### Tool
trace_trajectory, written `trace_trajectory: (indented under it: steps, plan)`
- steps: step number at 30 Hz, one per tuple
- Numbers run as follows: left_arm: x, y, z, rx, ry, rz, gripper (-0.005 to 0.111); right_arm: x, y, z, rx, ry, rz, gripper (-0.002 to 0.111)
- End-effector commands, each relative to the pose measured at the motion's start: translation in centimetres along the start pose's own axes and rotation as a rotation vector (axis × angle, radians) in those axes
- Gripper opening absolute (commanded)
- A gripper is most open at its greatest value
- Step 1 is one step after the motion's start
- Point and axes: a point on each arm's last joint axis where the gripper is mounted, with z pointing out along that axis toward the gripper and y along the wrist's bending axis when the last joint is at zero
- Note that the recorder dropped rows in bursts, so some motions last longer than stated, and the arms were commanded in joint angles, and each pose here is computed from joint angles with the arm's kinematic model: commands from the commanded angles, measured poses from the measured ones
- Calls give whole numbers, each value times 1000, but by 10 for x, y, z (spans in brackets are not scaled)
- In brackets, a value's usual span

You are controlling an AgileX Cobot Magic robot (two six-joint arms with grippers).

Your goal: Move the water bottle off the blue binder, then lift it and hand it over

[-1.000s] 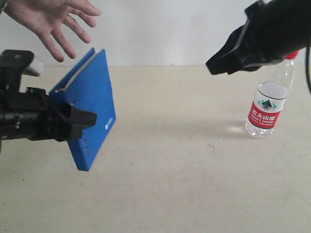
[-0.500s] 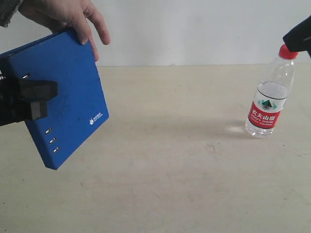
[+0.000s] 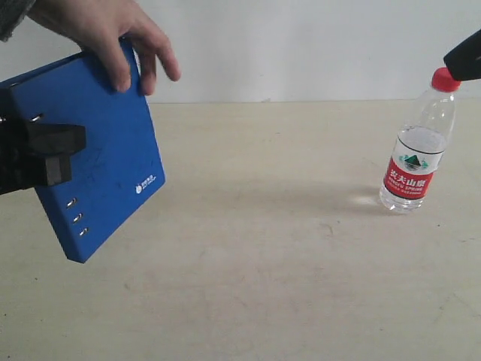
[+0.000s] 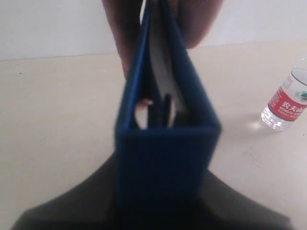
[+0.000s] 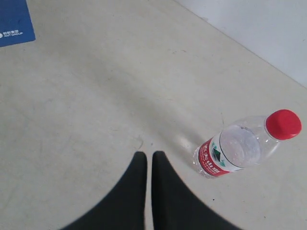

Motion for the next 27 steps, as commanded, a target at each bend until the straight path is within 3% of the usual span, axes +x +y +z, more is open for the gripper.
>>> trace_trajectory:
  steps: [1,4,7,17,20,24,26,27]
  plan:
    - [0,-1,-1,3,-4,-3,35,0,0,-2,4,-4,4,0]
    - [0,-1,-1,3,-4,-3,56,0,0,-2,4,-4,4,0]
    - [0,-1,-1,3,-4,-3,67,0,0,-2,4,-4,4,0]
    - [0,0,-1,-2,-4,-3,66,0,0,-2,4,-4,8,0]
    - [5,7,-1,-75,11,-3,54,0,0,-2,4,-4,8,0]
    - [20,26,5,-262,83,4,11,0,0,-2,2,-5,9,0]
    - [23,32,13,-319,114,131,7,0,0,-2,2,-5,17,0]
    - [24,37,23,-360,127,297,7,0,0,-2,3,-7,28,0]
